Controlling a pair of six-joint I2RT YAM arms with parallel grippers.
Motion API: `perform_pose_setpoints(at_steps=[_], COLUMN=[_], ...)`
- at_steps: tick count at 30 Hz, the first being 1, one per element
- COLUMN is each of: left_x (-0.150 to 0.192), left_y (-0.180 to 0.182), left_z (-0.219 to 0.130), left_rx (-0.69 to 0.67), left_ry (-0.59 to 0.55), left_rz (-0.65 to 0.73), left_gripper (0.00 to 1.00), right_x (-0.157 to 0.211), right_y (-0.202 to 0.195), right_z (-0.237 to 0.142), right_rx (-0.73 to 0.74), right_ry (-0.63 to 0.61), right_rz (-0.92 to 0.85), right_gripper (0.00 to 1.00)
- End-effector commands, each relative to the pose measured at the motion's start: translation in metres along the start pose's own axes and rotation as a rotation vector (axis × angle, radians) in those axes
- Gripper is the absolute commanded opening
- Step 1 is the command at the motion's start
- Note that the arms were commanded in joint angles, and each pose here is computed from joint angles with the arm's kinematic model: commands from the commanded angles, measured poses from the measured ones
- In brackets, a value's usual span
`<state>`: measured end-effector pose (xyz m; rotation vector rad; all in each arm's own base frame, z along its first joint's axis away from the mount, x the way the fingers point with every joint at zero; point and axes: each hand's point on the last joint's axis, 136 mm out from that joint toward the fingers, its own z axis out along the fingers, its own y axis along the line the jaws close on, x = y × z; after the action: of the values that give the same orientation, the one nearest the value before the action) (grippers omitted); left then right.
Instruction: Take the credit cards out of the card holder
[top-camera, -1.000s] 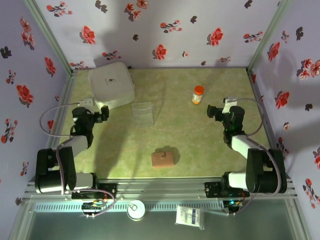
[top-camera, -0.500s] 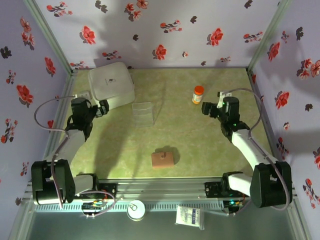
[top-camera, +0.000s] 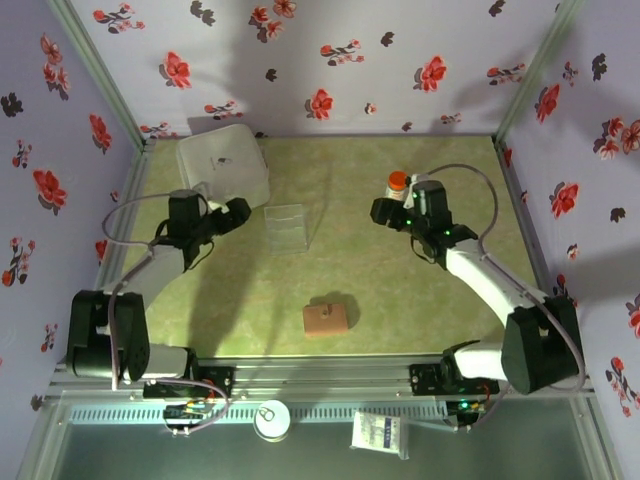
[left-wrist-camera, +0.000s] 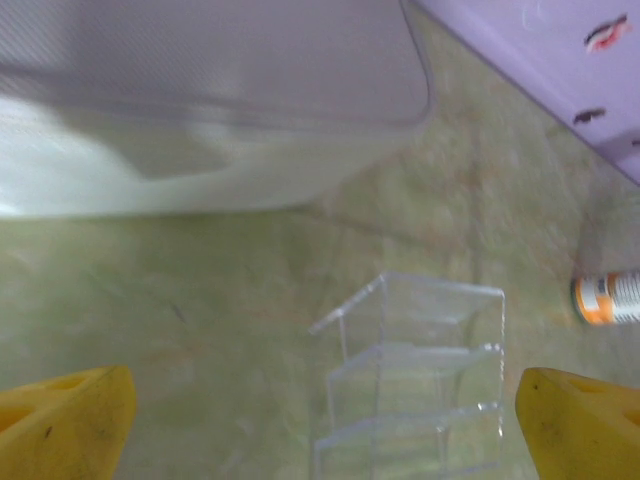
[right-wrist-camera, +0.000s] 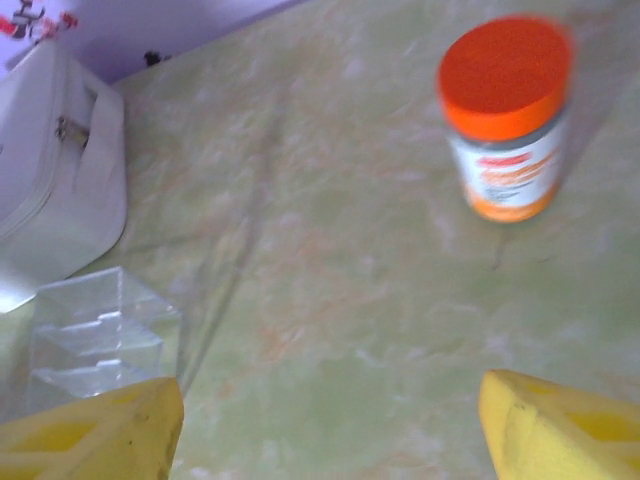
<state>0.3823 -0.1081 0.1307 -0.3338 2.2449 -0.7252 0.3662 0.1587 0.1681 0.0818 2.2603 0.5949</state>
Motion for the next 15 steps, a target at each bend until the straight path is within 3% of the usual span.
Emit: perform_pose_setpoints(at_steps=[1,15], left_x=[0.003,0.038], left_y=[-0.029,-0.054], left_z=[0.012,0.058], left_rx=[0.097,0.181], left_ry=[0.03,0.135], left_rz=[-0.041,-0.096], left_gripper=[0.97,0.92], right_x=[0.003,0.021], right_y=[0.031,0.048], right_z=[0.011,0.022], right_rx=[-0.087,-0.109], right_ry=[0.043,0.098], right_rz=[0.05,0.035], right_gripper=[0.76,0.76])
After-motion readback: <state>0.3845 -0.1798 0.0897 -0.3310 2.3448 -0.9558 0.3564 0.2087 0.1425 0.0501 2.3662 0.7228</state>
